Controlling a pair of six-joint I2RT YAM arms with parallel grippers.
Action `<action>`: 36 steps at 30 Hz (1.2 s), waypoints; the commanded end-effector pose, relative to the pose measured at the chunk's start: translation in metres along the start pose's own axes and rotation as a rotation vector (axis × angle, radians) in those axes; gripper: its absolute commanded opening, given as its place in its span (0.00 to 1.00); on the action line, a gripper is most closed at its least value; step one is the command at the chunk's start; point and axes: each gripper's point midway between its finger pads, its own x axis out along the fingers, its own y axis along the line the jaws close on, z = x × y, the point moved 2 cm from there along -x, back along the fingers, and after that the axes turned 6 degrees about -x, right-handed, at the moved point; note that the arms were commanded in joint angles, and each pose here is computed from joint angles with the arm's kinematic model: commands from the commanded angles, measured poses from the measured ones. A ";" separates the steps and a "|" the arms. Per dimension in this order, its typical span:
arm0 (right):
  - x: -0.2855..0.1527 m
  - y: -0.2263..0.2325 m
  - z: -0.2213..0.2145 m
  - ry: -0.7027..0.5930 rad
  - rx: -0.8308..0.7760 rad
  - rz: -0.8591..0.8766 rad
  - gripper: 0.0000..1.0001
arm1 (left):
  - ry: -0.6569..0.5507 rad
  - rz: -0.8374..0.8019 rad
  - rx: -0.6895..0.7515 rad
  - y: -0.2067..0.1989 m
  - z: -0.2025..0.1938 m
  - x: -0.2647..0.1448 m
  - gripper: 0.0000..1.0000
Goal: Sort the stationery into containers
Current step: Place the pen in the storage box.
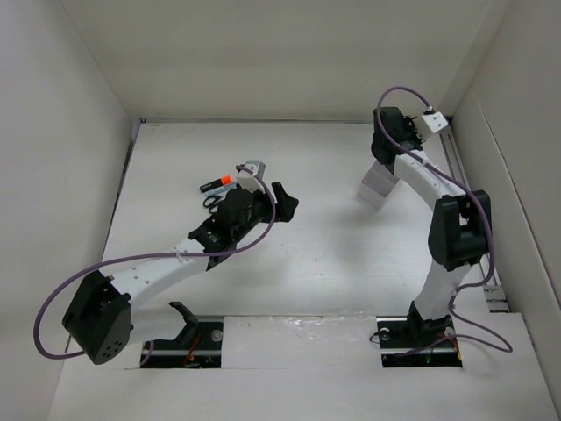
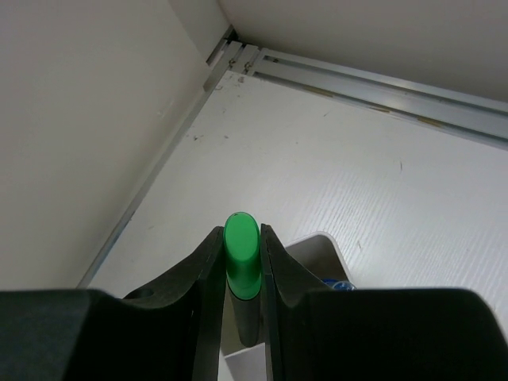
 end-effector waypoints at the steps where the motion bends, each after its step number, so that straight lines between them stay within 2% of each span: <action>1: 0.005 0.000 0.019 -0.062 0.012 -0.049 0.02 | -0.046 -0.022 -0.011 -0.008 0.014 0.001 0.73; 10: 0.003 0.003 0.017 -0.097 0.001 -0.078 0.06 | -0.038 -0.018 -0.010 -0.007 0.011 0.002 0.73; 13: 0.000 0.005 0.012 -0.099 -0.010 -0.079 0.25 | -0.038 -0.018 -0.010 -0.007 0.011 0.002 0.73; 20: -0.014 0.012 0.001 -0.090 -0.027 -0.052 0.50 | -0.051 -0.001 -0.011 -0.004 0.014 0.001 0.73; 24: -0.021 0.012 0.005 -0.087 -0.023 -0.044 0.58 | -0.058 0.008 -0.011 -0.003 0.015 0.001 0.73; 28: -0.040 0.018 0.021 -0.019 0.057 0.035 0.58 | -0.091 0.050 -0.012 0.004 0.020 0.002 0.73; 29: -0.044 0.013 0.017 0.011 0.059 0.048 0.57 | -0.102 0.065 -0.012 0.006 0.022 0.002 0.73; 30: -0.059 0.013 0.030 0.031 0.107 0.097 0.52 | -0.108 0.091 -0.023 0.010 0.022 0.001 0.73; 32: -0.081 0.020 0.029 0.120 0.156 0.230 0.38 | -0.129 0.189 -0.049 0.026 0.026 0.007 0.70; 33: -0.098 0.012 0.030 0.160 0.190 0.294 0.26 | -0.145 0.206 -0.064 0.024 0.037 0.010 0.70; 34: -0.107 0.011 0.029 0.195 0.210 0.350 0.02 | -0.120 0.258 -0.066 0.035 0.032 0.014 0.70; 36: -0.139 0.009 0.003 0.311 0.217 0.493 0.00 | -0.138 0.306 -0.096 0.046 0.044 0.020 0.67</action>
